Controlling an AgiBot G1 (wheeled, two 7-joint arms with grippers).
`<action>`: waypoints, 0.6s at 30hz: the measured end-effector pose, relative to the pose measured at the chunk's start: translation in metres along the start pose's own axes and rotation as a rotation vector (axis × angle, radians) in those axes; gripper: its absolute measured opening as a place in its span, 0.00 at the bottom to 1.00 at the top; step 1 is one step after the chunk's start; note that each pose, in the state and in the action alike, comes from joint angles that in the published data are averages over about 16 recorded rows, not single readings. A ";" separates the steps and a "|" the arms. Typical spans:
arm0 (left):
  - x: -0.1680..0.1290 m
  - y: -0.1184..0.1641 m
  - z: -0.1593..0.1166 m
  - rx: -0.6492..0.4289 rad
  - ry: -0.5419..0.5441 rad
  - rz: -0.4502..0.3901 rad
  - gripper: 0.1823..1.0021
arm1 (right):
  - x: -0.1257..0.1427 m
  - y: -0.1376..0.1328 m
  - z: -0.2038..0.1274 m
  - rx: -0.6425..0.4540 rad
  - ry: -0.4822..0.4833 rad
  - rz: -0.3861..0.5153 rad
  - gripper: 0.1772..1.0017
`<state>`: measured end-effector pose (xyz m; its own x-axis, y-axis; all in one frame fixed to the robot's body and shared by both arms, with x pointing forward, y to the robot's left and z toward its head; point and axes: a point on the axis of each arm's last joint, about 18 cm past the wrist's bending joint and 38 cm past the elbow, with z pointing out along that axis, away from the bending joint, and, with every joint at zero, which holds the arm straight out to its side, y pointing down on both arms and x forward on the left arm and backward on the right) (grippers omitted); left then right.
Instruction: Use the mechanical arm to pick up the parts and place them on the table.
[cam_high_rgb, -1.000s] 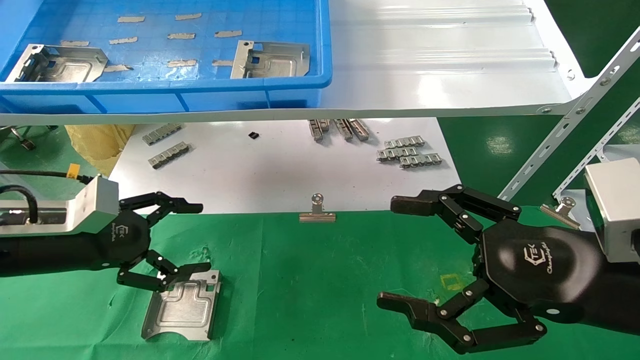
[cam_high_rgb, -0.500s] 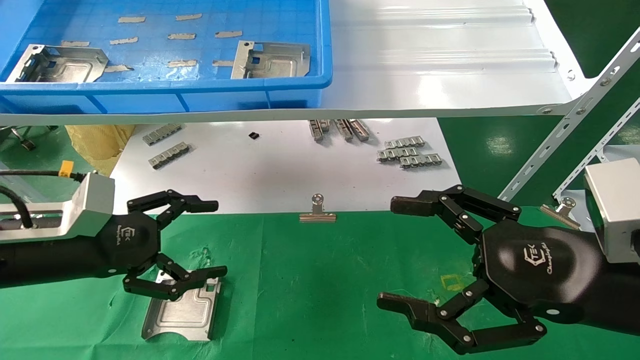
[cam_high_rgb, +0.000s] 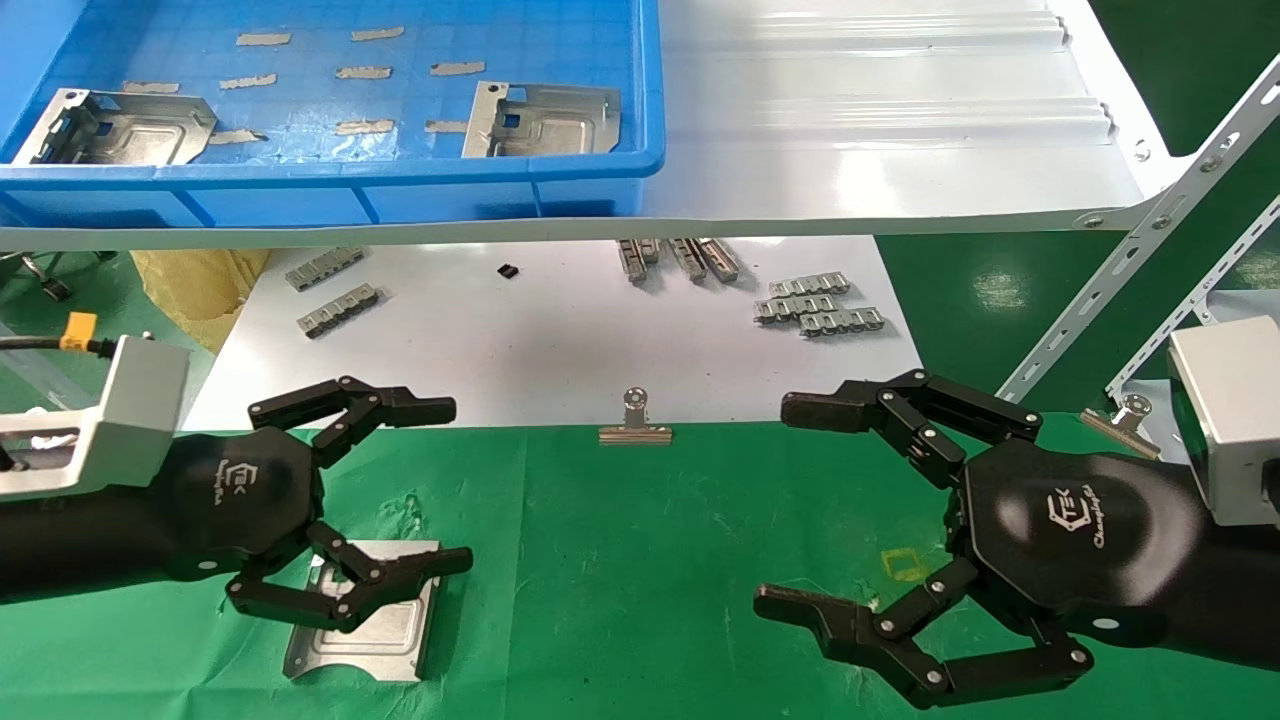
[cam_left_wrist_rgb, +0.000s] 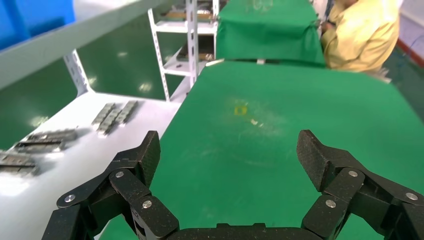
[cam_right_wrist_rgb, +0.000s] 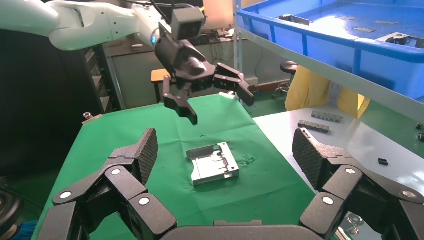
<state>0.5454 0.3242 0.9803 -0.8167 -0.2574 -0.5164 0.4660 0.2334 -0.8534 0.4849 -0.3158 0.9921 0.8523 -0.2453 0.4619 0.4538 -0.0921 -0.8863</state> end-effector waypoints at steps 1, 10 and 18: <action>0.002 -0.002 0.000 0.007 0.003 -0.002 1.00 | 0.000 0.000 0.000 0.000 0.000 0.000 1.00; 0.024 -0.022 0.000 0.064 0.036 -0.020 1.00 | 0.000 0.000 0.000 0.000 0.000 0.000 1.00; 0.045 -0.039 -0.001 0.101 0.070 -0.033 1.00 | 0.000 0.000 0.000 0.000 0.000 0.000 1.00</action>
<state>0.4895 0.3044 0.9905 -0.8524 -0.1960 -0.4848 0.4677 0.1290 -0.8744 0.4850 -0.3158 0.9921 0.8523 -0.2453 0.4619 0.4538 -0.0920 -0.8863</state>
